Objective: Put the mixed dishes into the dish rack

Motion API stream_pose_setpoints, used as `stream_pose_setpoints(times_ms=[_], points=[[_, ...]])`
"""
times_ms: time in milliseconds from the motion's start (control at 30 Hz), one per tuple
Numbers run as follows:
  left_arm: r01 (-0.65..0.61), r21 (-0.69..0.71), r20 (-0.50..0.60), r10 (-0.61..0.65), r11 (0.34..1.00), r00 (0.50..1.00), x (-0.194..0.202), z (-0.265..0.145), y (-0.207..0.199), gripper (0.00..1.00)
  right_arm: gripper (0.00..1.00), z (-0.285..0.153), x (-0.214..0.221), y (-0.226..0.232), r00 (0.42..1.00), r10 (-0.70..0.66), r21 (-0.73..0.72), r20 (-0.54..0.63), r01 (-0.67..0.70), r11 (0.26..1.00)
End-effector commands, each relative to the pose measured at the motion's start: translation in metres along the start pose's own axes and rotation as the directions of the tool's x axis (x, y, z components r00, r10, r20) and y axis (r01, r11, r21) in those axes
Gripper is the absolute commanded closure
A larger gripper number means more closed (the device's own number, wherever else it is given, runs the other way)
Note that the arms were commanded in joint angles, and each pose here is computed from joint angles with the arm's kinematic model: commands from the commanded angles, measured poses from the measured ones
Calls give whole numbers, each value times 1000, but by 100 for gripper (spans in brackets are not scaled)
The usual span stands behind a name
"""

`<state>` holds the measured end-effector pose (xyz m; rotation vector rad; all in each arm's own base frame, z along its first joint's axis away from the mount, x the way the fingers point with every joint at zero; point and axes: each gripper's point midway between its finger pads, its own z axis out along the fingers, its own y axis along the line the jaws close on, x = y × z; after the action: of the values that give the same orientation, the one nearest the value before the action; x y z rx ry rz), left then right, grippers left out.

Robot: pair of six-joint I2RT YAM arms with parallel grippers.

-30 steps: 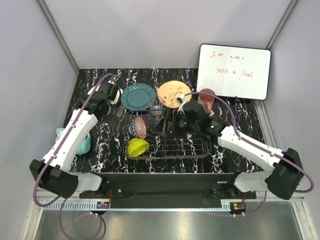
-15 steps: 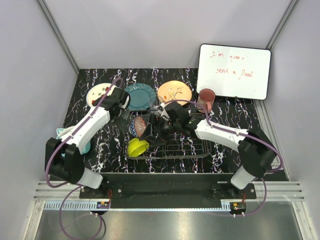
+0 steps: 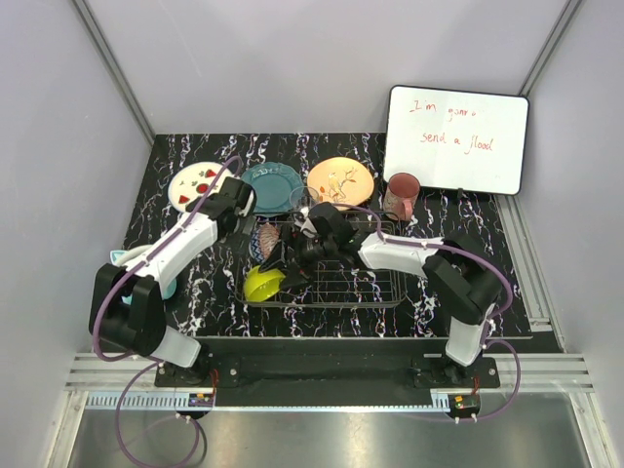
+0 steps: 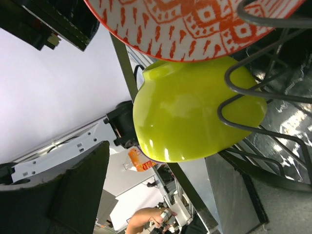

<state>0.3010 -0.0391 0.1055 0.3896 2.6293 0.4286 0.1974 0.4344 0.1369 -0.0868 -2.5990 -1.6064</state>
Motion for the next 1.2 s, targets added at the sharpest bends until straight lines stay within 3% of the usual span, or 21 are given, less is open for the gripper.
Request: stream_pose_setpoints(times_ms=[0, 133, 433, 700, 1000, 1167], points=[[8, 8, 60, -9, 1000, 998, -10, 4, -3, 22, 16, 6, -16, 43, 997, -64, -110, 50, 69, 991], [0, 17, 51, 0, 1000, 999, -1, 8, -7, 23, 22, 3, -23, 52, 992, -96, -106, 78, 104, 989], [7, 110, 50, -13, 994, 999, -4, 4, -28, 26, 22, -14, -36, 54, 981, -107, -84, 164, 122, 989], [-90, 129, 89, 79, 988, 993, -10, -8, -56, 28, 19, -24, -36, 40, 965, -181, 0, 188, 184, 983], [-102, 74, 84, 95, 992, 992, -8, -8, -45, 29, 16, -49, -16, 23, 955, -250, 103, 161, 235, 966], [-65, 34, 100, 61, 997, 993, -16, -13, -19, 29, 14, -73, -2, 24, 940, -312, 171, 139, 288, 942]])
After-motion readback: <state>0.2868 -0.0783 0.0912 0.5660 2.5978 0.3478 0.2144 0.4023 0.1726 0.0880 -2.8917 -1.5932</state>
